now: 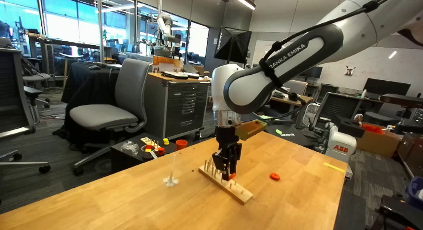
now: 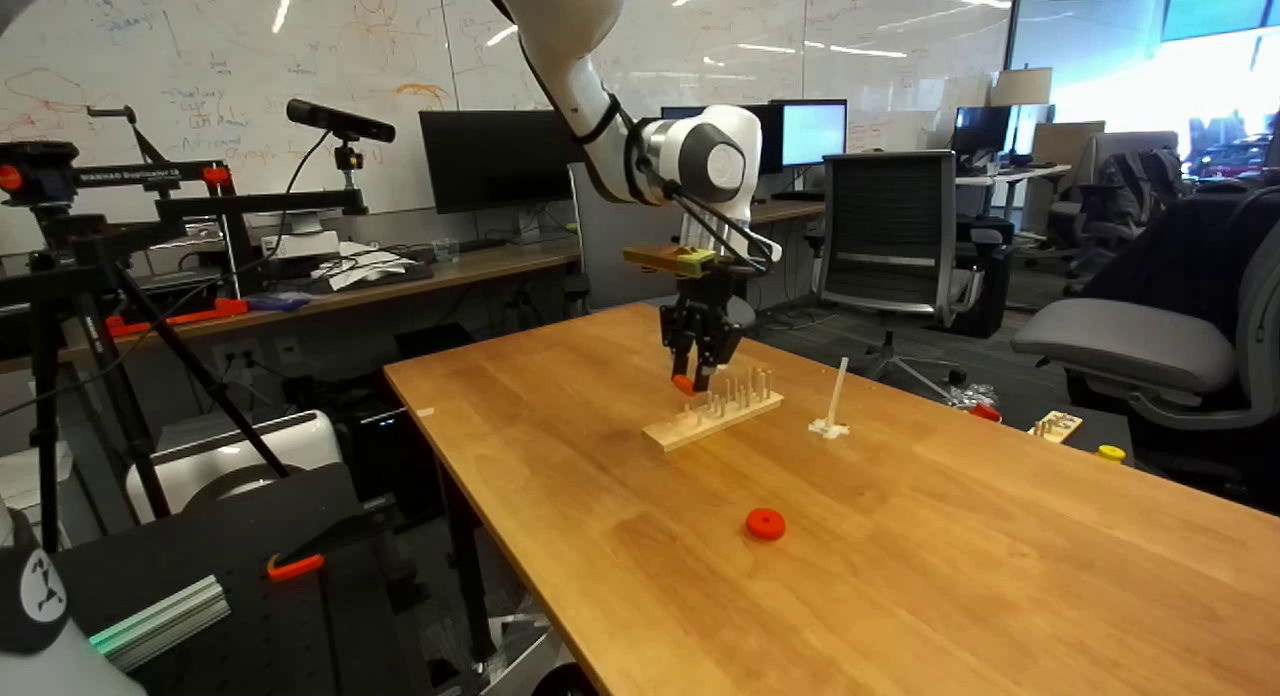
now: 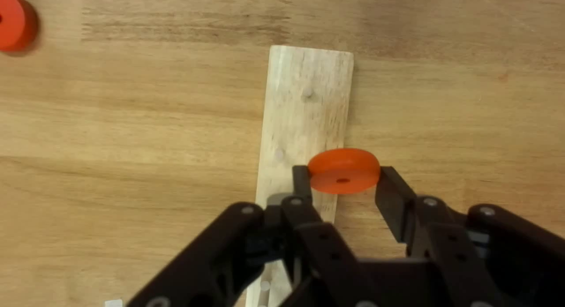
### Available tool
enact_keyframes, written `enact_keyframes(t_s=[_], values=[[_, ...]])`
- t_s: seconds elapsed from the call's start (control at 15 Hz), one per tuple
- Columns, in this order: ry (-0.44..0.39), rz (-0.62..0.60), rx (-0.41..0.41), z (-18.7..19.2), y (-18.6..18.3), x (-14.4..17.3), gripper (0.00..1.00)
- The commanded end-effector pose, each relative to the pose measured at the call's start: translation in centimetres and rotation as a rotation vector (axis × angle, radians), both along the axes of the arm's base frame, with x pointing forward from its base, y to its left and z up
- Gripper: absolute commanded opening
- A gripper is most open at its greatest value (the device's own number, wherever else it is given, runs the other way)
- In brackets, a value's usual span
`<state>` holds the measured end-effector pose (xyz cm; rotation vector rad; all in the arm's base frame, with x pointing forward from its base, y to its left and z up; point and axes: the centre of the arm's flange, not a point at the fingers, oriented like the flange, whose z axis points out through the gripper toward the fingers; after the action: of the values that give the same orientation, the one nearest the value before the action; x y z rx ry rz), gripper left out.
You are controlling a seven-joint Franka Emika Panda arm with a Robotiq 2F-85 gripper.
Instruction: Put an orange disk on the wooden base
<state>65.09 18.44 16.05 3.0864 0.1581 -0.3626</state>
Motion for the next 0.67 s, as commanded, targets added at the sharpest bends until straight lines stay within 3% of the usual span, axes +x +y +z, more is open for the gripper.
enact_keyframes(t_s=[0.0,0.6], values=[[-0.008,0.011,0.034,1.59,-0.76,-1.3,0.18],[0.016,0.003,0.024,0.66,-1.28,-0.97,0.18]])
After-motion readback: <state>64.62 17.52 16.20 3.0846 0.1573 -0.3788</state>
